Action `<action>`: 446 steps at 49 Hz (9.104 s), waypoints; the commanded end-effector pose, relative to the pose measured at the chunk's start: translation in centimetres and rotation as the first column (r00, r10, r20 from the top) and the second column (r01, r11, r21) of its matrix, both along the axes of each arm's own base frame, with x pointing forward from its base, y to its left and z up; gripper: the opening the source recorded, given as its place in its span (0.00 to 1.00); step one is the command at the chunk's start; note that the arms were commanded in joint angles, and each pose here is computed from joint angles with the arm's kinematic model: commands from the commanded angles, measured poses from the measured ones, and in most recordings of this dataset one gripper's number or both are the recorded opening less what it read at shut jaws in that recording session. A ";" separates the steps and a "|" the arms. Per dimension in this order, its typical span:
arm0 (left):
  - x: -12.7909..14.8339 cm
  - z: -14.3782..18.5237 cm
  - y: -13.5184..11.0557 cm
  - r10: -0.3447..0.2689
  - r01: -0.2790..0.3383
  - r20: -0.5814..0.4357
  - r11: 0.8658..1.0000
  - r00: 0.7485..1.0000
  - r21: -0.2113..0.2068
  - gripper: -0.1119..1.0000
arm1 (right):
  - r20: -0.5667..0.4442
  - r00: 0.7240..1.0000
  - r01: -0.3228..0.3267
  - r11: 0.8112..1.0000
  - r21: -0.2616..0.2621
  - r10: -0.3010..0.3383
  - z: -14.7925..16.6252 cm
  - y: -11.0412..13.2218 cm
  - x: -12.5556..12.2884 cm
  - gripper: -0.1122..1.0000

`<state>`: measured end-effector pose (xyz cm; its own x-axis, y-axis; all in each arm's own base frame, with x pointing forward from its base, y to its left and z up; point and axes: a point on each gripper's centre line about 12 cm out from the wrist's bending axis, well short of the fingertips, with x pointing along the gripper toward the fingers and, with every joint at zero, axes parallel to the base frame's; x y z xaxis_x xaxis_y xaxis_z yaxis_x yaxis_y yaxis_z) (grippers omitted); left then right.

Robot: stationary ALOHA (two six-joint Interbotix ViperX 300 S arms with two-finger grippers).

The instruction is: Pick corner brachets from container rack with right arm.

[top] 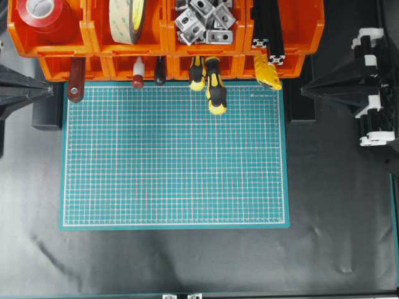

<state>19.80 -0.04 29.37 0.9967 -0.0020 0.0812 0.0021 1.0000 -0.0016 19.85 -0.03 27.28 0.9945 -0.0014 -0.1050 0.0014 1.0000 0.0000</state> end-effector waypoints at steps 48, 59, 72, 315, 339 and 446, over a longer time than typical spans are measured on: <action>-3.9 5.7 -0.1 -0.007 -0.011 -0.268 0.998 0.963 -0.066 0.10 | -0.639 0.768 0.134 0.987 0.090 -0.046 16.7 -0.3 1.5 0.09; -4.3 5.3 -0.1 -0.008 -0.016 -0.316 0.997 0.949 -0.071 0.10 | -0.691 0.716 0.142 0.990 0.004 -0.100 19.9 -1.3 5.2 0.09; -4.4 5.2 -0.1 -0.011 -0.018 -0.332 0.996 0.943 -0.082 0.10 | -0.783 0.609 0.158 0.987 -0.037 -0.127 19.4 -2.8 9.3 0.09; -5.5 3.9 0.1 0.001 -0.045 -0.366 0.993 0.930 -0.112 0.10 | -0.801 0.495 0.116 0.939 -0.323 -0.336 16.2 -3.3 17.9 0.32; -5.6 4.1 0.1 0.002 -0.045 -0.359 0.993 0.933 -0.112 0.10 | -0.698 0.688 0.028 0.969 -0.245 -0.196 18.0 4.4 12.8 0.32; -6.0 3.9 0.2 0.006 -0.051 -0.376 0.993 0.926 -0.110 0.10 | -0.735 0.678 -0.038 0.998 -0.049 -0.010 -7.8 9.0 19.8 0.80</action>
